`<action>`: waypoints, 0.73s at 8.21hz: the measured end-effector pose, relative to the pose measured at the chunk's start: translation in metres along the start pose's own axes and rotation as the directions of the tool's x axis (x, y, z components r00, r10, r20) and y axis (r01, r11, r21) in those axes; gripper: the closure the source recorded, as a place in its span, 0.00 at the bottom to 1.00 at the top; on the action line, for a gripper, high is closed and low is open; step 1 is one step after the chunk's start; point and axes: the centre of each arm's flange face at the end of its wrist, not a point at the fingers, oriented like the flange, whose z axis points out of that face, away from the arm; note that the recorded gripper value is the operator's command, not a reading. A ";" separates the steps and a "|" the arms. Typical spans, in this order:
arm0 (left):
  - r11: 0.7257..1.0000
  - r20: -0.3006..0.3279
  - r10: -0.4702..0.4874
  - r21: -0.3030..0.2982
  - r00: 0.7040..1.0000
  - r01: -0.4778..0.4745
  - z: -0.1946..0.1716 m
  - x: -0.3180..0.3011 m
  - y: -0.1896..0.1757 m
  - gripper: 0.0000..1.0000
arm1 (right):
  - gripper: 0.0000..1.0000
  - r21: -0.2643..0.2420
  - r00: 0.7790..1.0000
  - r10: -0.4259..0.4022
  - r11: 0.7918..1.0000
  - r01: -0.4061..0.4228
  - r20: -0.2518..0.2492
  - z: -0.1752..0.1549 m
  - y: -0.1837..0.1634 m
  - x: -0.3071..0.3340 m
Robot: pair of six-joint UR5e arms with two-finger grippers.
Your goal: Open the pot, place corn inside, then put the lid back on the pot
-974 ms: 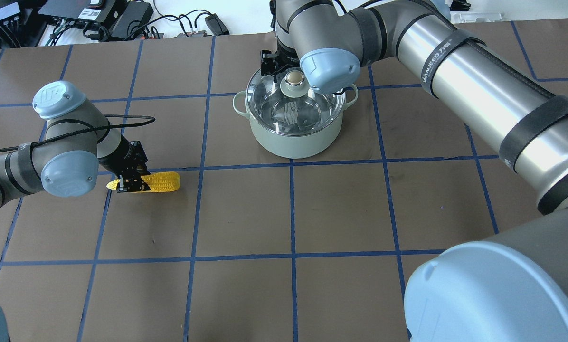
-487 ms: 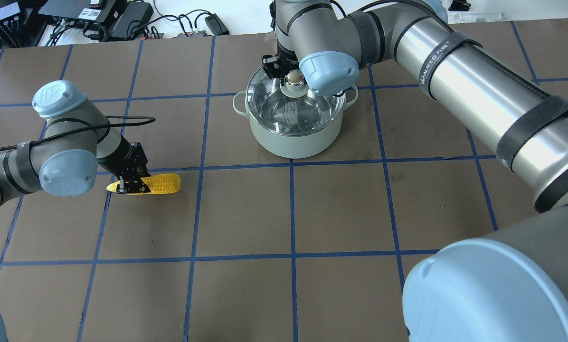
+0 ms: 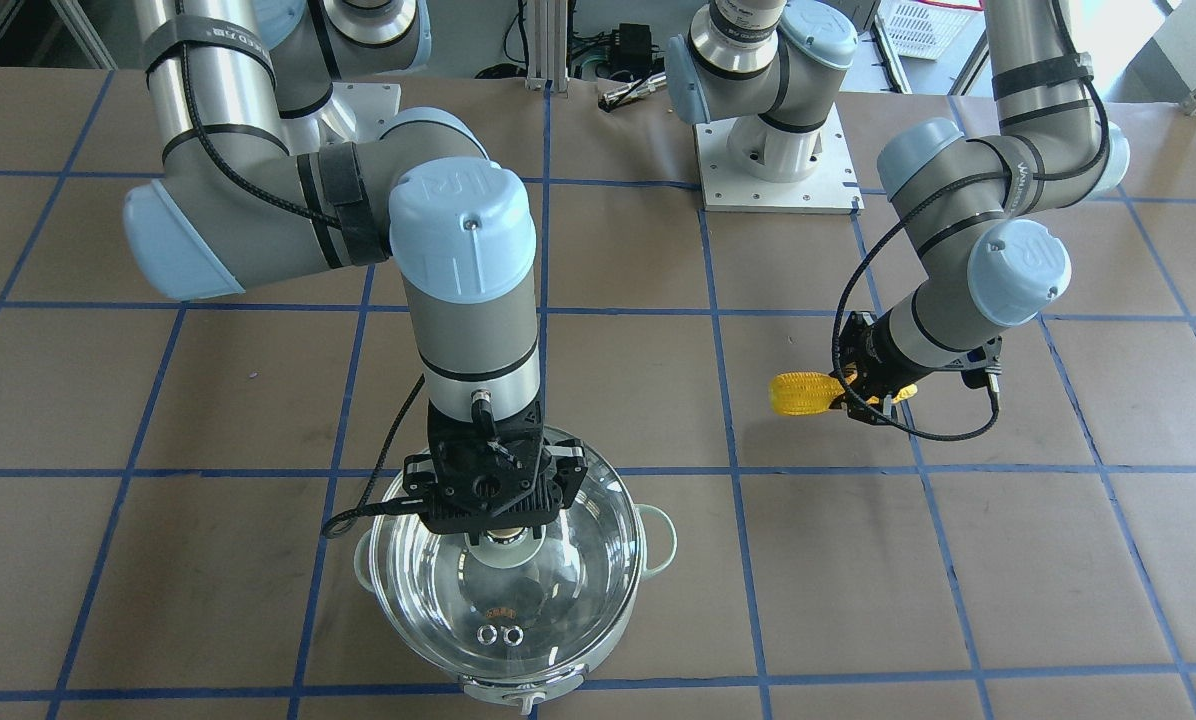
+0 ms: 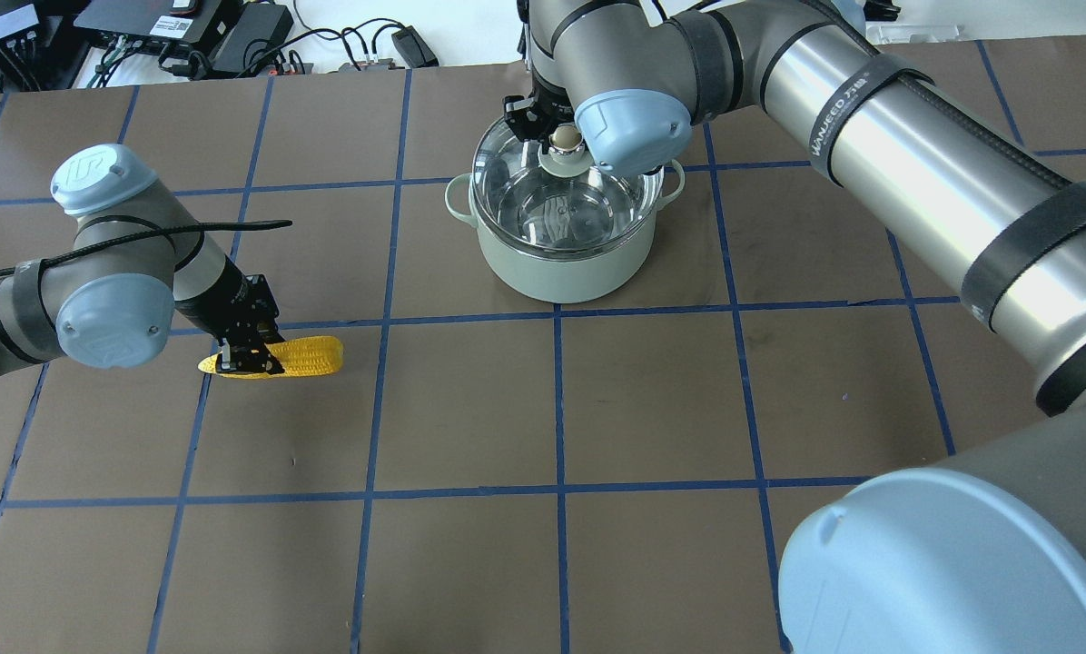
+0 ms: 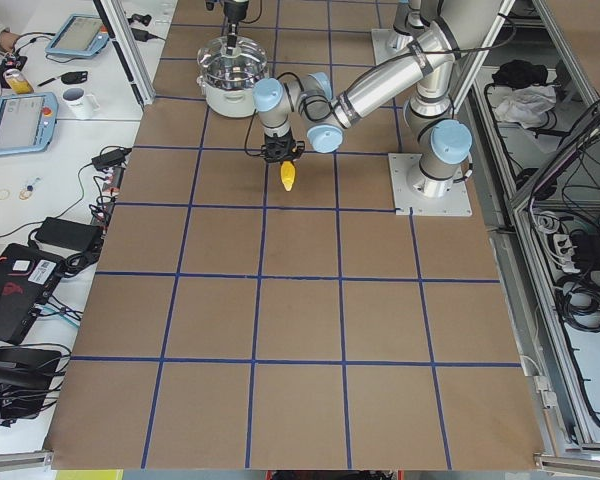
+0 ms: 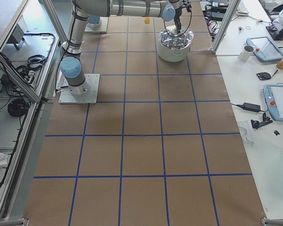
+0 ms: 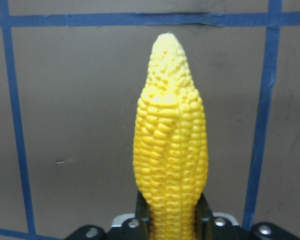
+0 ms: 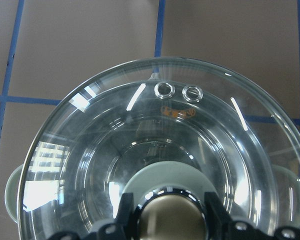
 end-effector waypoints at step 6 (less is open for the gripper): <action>0.999 -0.097 -0.043 0.004 0.994 0.044 -0.126 0.036 0.026 1.00 | 0.59 -0.043 0.999 0.001 0.999 -0.002 -0.033 -0.176 0.052 0.107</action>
